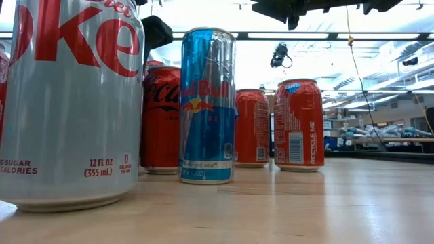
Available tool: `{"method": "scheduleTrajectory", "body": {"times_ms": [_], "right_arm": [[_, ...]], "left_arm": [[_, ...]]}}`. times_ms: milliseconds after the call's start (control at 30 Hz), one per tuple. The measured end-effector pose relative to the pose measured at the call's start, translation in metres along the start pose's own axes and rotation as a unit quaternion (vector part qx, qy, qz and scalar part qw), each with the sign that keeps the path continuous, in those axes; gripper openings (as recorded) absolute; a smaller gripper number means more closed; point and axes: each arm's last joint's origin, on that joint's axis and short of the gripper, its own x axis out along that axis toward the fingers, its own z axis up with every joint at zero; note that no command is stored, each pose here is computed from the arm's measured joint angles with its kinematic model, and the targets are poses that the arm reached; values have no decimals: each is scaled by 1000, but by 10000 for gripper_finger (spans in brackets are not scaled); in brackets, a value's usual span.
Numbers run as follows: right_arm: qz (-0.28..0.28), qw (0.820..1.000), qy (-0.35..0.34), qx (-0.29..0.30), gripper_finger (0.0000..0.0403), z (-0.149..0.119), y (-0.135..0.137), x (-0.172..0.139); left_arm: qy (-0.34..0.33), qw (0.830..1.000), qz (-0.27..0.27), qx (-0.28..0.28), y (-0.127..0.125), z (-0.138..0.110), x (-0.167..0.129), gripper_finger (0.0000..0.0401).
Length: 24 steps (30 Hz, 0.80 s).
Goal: Place canned beverage on shelf
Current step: Put the blue soda can on the shelf
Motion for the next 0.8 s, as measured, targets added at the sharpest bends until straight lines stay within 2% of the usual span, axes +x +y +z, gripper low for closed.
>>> {"method": "scheduleTrajectory", "body": {"times_ms": [433, 800], "right_arm": [[0, 1000, 0, 0, 185, 0, 0, 0], [0, 1000, 0, 0, 185, 0, 0, 0]], "left_arm": [[3, 1000, 1, -30, 1, -1, 0, 251], [33, 998, 7, -62, 11, -4, -12, 253]]}}
